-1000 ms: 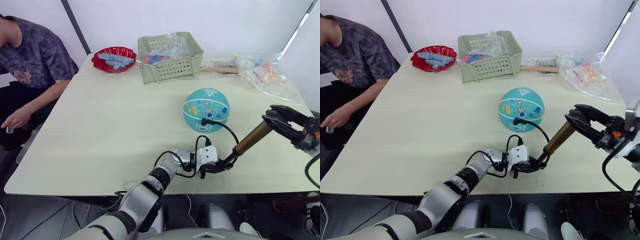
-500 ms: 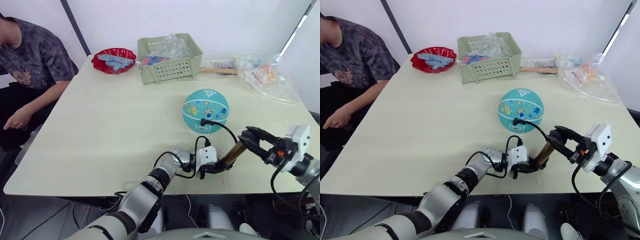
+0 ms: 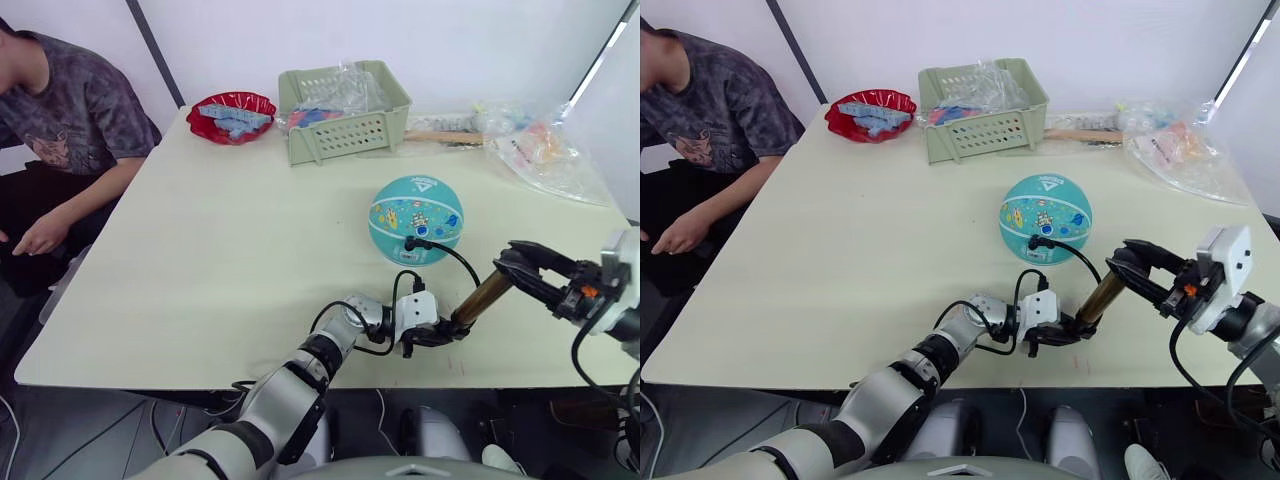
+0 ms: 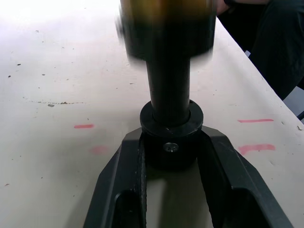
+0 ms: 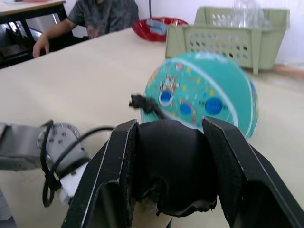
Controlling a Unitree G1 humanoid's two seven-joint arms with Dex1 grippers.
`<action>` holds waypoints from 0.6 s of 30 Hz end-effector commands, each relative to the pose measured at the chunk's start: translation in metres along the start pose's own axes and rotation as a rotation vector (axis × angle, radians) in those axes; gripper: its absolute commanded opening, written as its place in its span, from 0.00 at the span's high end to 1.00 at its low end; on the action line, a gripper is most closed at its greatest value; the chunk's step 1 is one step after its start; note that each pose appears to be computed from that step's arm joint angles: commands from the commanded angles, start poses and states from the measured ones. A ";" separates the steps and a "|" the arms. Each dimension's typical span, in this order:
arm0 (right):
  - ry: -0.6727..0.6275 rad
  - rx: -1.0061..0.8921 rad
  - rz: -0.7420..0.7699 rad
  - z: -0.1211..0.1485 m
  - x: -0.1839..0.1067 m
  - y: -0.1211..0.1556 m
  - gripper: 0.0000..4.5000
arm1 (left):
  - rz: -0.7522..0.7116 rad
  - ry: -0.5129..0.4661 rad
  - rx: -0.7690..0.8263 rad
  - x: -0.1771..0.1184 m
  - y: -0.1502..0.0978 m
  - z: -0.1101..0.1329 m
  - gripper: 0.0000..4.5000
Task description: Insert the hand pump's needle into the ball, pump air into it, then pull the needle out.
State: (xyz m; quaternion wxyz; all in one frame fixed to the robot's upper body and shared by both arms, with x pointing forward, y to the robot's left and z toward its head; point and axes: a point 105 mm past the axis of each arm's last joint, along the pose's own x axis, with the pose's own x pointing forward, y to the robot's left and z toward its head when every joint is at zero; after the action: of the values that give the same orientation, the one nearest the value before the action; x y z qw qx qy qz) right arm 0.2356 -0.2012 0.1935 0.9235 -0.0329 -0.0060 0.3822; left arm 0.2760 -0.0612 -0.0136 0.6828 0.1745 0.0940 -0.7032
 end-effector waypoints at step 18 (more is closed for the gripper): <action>-0.092 -0.155 0.001 0.092 -0.021 -0.005 0.65 | -0.061 0.193 -0.145 -0.011 -0.031 -0.060 0.75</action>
State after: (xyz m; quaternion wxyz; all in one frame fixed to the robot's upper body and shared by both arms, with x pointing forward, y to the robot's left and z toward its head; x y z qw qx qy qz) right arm 0.2271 -0.2115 0.2707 0.9166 -0.0596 -0.0465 0.3925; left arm 0.2763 -0.0622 -0.0122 0.6805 0.1762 0.0921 -0.7053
